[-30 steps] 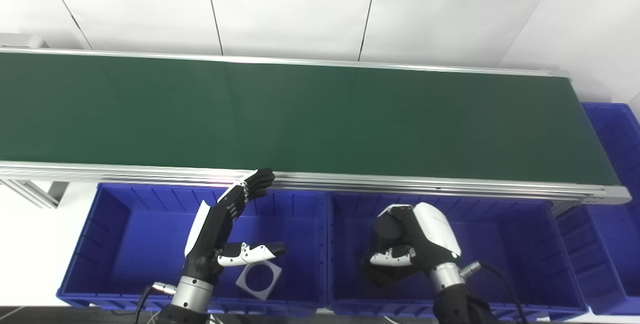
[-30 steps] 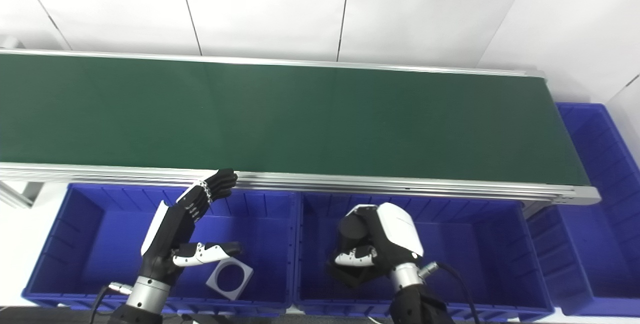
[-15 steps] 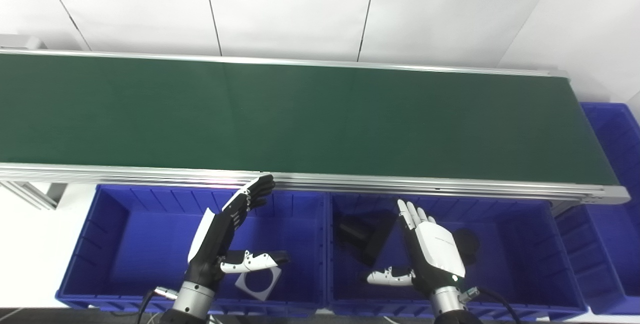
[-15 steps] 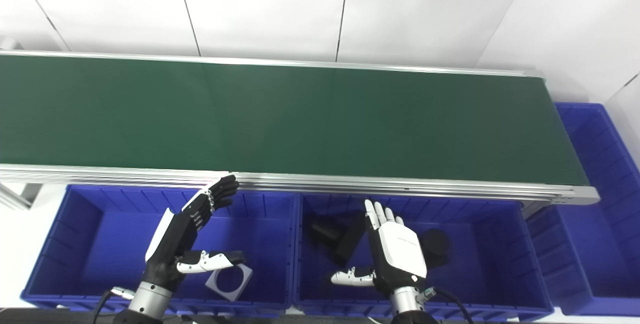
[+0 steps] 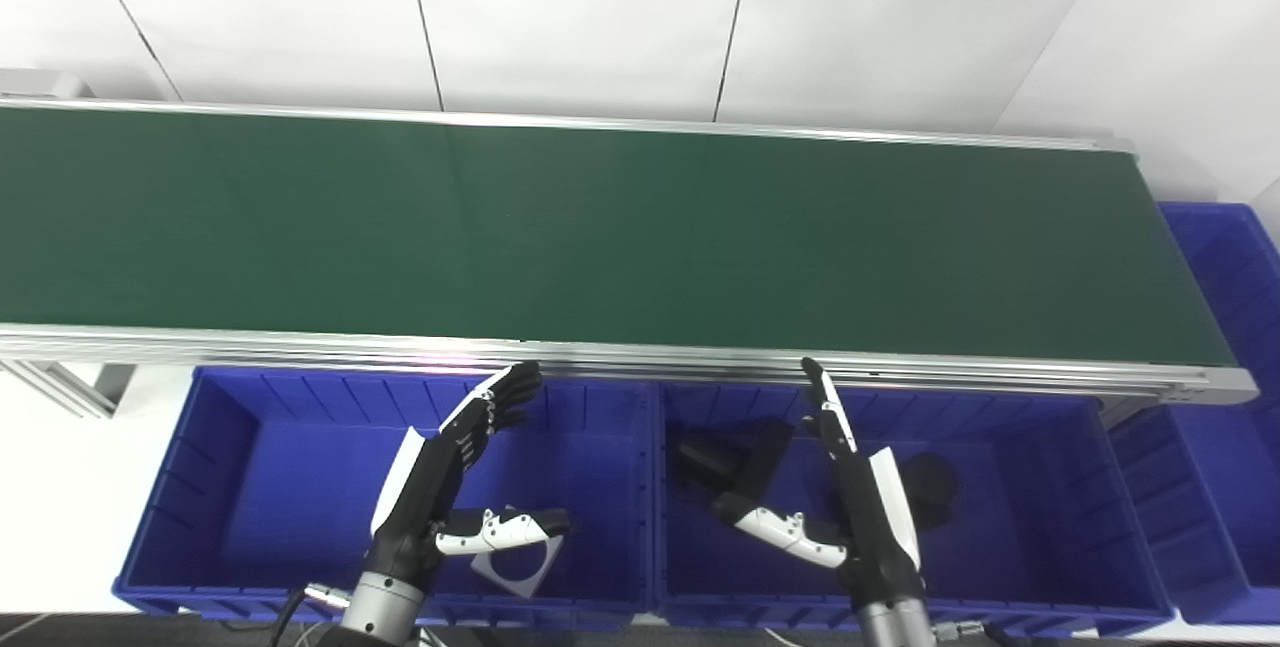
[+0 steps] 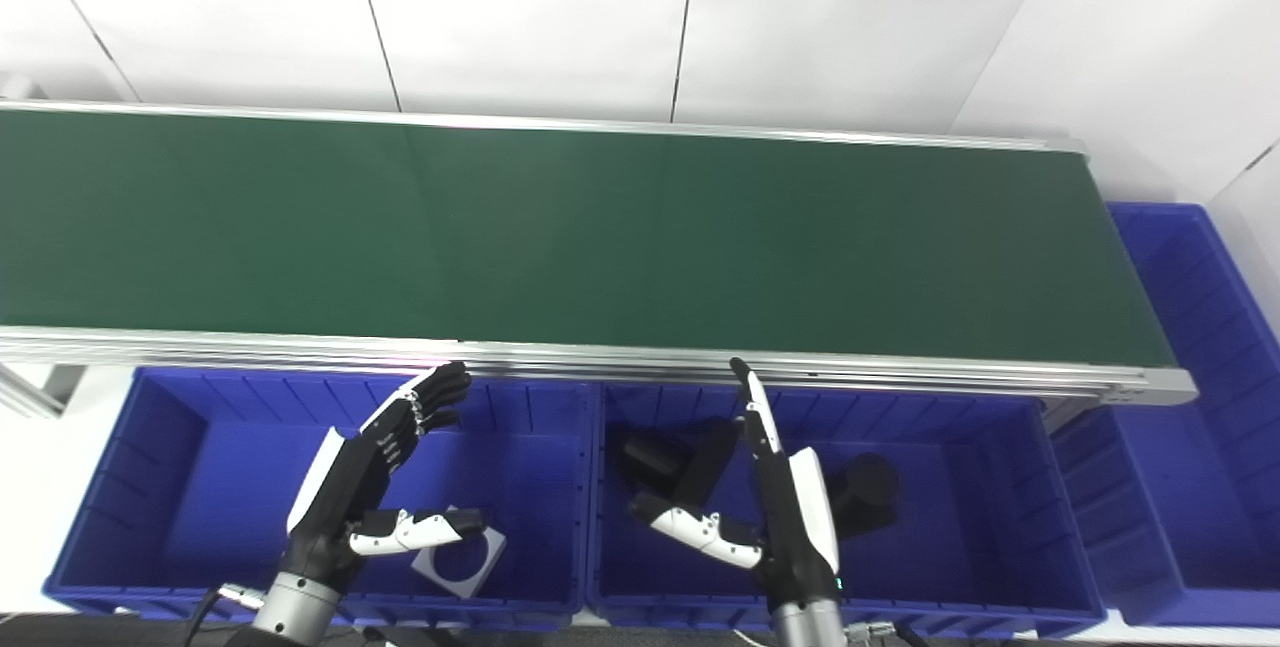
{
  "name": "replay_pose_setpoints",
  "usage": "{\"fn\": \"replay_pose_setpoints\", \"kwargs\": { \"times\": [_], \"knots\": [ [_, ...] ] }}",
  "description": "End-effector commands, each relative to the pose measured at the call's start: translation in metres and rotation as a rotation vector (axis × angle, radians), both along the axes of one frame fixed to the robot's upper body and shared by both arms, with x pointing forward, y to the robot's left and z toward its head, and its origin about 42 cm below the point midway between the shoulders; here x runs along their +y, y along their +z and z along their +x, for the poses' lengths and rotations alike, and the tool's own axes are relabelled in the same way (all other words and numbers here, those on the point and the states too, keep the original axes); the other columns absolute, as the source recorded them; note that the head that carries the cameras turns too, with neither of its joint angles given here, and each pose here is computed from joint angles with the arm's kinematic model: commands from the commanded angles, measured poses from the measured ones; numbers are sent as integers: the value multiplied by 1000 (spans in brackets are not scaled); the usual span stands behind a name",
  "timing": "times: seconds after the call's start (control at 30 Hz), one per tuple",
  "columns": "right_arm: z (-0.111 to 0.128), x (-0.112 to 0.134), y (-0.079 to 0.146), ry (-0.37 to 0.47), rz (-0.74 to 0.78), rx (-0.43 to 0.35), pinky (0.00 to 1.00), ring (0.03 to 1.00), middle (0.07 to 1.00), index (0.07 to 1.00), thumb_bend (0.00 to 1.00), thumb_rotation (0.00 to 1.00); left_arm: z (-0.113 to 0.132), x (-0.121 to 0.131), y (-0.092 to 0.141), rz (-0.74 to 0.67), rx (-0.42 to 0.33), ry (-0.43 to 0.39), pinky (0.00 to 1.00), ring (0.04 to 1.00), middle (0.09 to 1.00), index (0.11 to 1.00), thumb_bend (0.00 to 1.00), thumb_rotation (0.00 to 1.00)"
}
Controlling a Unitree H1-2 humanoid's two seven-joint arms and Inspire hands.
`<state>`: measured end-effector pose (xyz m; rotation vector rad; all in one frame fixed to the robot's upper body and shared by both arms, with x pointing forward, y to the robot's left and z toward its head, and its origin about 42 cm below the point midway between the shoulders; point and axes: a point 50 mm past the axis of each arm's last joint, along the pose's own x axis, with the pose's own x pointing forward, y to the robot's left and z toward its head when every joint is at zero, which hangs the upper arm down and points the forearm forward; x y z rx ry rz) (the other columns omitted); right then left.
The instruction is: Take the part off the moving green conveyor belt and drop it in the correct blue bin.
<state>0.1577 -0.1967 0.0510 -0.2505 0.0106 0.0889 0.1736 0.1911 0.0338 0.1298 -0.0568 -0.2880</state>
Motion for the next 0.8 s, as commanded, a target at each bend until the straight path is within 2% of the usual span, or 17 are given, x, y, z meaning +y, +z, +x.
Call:
{"fn": "replay_pose_setpoints", "kwargs": {
  "times": [0.0,0.2,0.57,0.77],
  "knots": [
    [1,-1,6,31,81,-68,869,932,965,977,968,529,2,1,5,-14,-47,-8,841,873,871,862,854,361],
    [2,-3,-1,56,117,-67,835,888,923,958,1000,524,3,1,-1,-28,-26,7,855,876,869,859,857,367],
    [3,-5,-7,77,111,-45,857,902,928,952,954,425,2,0,-7,-32,-2,15,873,887,878,866,864,389],
    [3,-6,-11,77,105,-50,868,912,929,963,946,420,2,-1,-11,-42,12,19,873,878,873,865,870,381]
  ]
}}
